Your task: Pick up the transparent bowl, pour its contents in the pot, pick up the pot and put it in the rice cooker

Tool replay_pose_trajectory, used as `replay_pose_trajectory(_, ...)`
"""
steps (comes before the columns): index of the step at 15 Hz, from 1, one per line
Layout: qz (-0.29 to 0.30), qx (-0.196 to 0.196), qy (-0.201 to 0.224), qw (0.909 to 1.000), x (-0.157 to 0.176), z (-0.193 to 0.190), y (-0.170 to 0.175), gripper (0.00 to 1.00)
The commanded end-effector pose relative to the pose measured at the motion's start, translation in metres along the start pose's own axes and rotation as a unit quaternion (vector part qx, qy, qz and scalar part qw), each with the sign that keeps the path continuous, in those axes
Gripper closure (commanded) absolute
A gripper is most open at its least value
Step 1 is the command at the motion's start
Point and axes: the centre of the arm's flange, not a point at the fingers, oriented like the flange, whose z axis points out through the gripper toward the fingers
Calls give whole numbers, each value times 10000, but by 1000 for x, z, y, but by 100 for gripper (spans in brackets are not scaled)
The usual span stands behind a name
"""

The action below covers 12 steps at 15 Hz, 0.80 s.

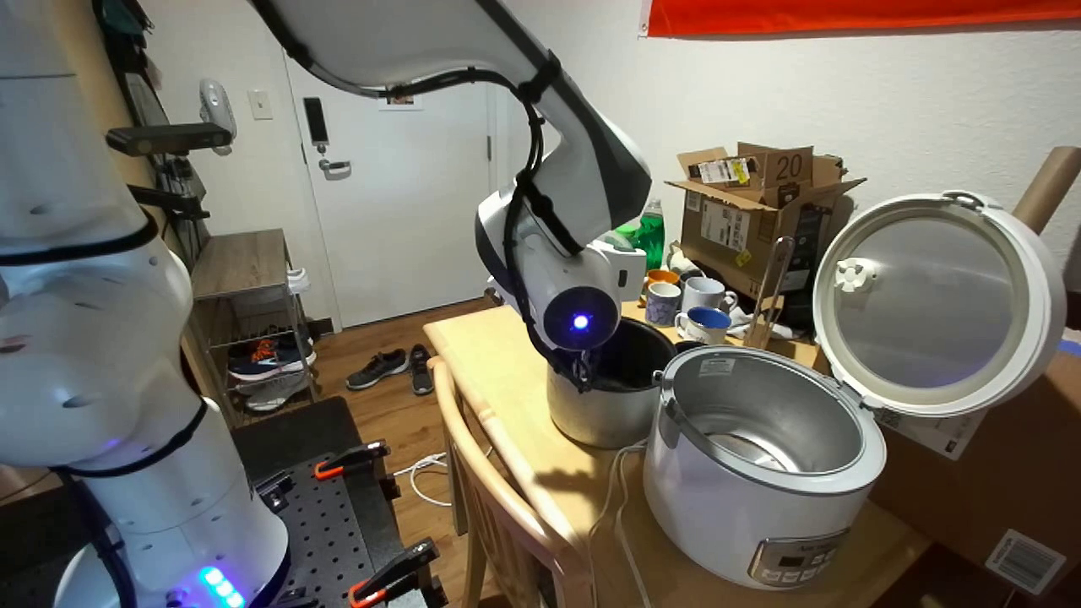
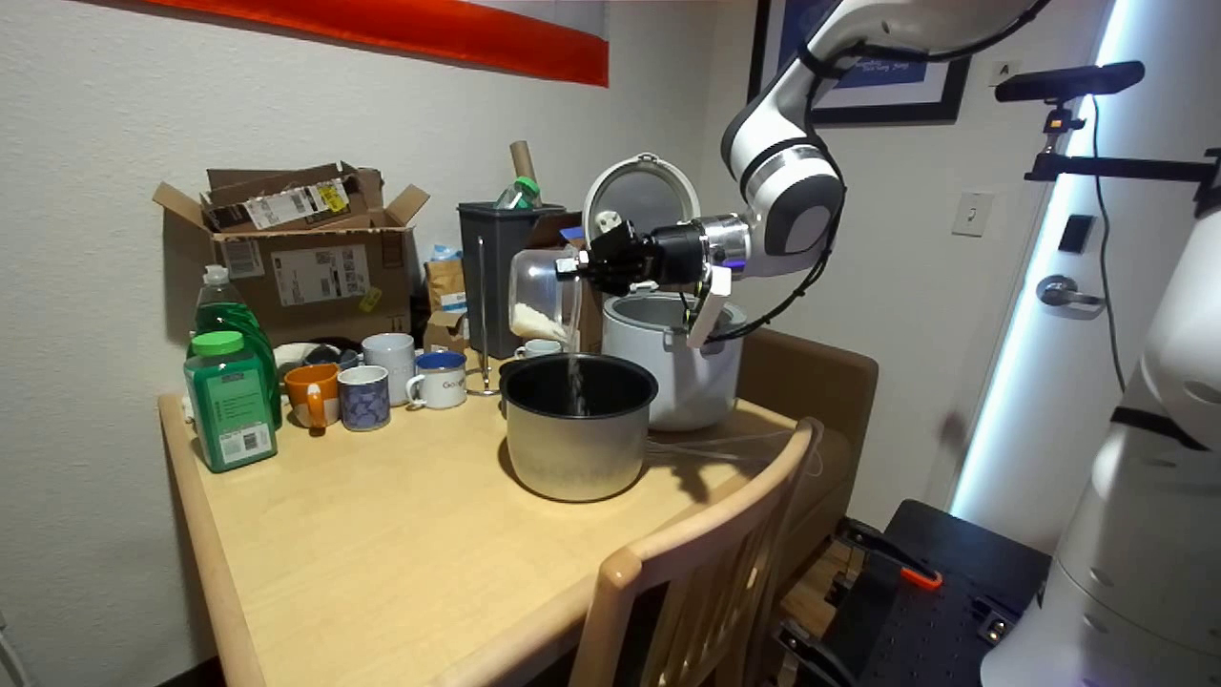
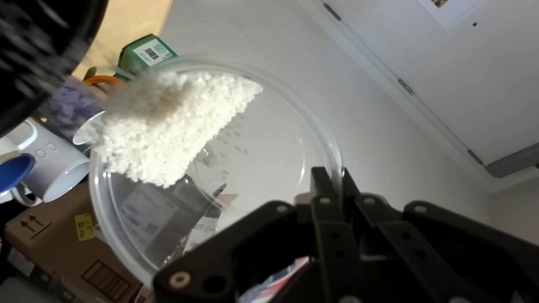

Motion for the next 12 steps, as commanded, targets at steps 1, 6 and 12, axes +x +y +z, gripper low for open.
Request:
replay_pose_trajectory(1,0,0,0,10000,0,0,0,94)
replay_pose_trajectory(6,14,65,-29,10000,3,2,-1,98)
replay_pose_trajectory(12,61,249,162,9995,9,-7,2,98)
